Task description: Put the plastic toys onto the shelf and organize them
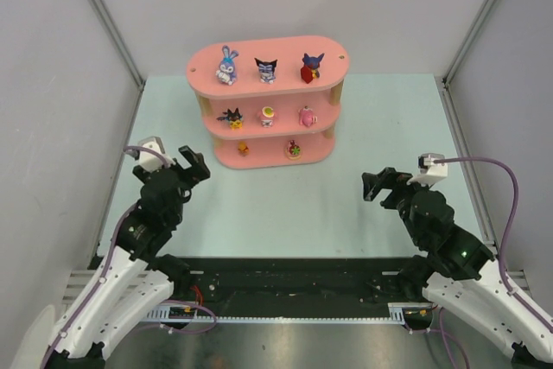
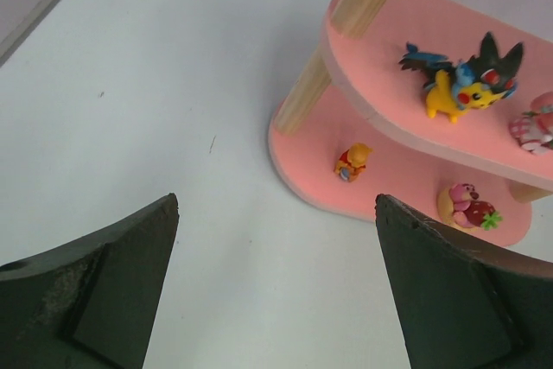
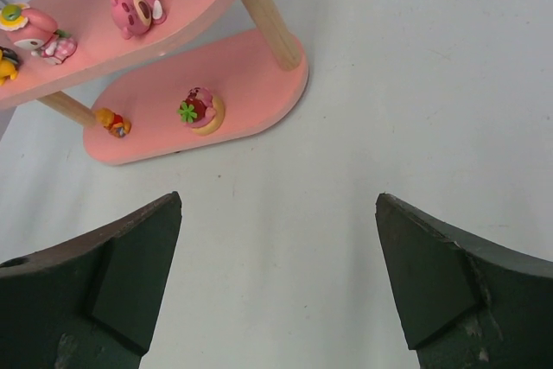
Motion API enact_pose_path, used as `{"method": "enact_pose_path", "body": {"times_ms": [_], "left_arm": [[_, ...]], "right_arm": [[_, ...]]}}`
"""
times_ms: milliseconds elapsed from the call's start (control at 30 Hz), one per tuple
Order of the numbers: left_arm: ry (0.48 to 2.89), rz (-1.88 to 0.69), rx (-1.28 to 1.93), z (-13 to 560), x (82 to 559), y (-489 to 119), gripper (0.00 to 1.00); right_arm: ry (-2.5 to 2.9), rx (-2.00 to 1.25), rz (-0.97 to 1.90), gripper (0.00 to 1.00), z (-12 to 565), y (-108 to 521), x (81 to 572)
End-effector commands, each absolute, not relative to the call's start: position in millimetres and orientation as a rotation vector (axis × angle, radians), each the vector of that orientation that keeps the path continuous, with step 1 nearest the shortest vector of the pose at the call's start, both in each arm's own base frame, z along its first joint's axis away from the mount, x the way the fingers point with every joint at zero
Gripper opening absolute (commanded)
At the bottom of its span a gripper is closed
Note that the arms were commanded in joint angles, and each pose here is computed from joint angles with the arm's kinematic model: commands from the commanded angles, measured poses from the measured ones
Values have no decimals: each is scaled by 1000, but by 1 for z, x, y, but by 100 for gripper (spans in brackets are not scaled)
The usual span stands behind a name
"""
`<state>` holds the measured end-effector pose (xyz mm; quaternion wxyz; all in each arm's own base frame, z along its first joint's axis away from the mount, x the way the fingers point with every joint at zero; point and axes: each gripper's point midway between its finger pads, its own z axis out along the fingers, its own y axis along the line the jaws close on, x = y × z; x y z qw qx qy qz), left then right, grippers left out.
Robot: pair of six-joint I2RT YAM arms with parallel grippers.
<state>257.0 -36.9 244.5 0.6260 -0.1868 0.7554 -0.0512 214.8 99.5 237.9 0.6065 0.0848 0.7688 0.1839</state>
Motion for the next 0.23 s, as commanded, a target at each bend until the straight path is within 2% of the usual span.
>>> {"method": "enact_pose_path", "body": {"times_ms": [0,200], "left_arm": [[1765,-81,-514,221,258,-30,100],[1761,-74,-567,204,262,-29,100]], "right_arm": [[1754,256,415,100,249,94,219],[1757,233,421,100,249,98,219]]}}
